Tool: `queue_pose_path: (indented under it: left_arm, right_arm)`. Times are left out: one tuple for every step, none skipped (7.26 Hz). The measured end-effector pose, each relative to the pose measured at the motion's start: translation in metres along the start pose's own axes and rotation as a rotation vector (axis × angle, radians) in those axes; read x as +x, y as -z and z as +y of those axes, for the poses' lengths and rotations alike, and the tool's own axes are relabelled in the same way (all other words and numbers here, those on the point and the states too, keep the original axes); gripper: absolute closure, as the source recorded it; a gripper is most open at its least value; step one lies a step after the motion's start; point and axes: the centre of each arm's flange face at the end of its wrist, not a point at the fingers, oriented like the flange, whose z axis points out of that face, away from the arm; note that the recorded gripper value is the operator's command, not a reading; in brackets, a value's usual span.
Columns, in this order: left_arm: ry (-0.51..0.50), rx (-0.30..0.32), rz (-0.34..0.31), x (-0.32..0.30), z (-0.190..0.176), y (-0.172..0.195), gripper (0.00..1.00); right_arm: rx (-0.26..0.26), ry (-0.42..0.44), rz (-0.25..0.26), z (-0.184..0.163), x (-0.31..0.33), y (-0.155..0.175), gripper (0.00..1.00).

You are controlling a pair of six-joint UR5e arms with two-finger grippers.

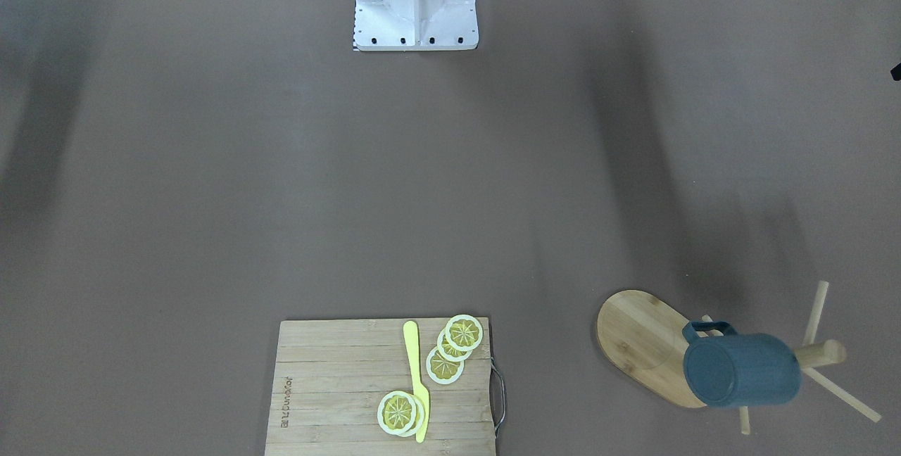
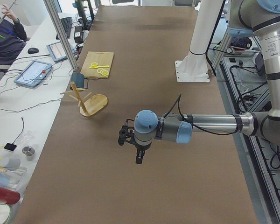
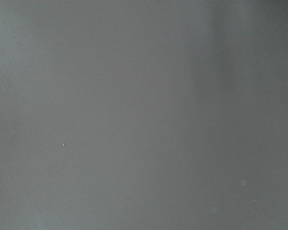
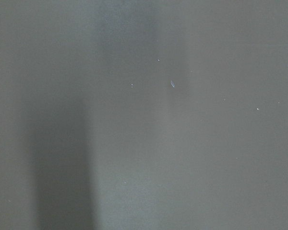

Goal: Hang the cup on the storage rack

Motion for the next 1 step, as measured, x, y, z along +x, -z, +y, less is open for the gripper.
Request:
queue_pose_path:
  left_arm:
    - [0.004,-0.005,-0.001,-0.0015,0.0022,-0.0015,0.01]
  right_arm:
    - [-0.001,-0.001,0.002,0.0000,0.0004,-0.0003,0.00]
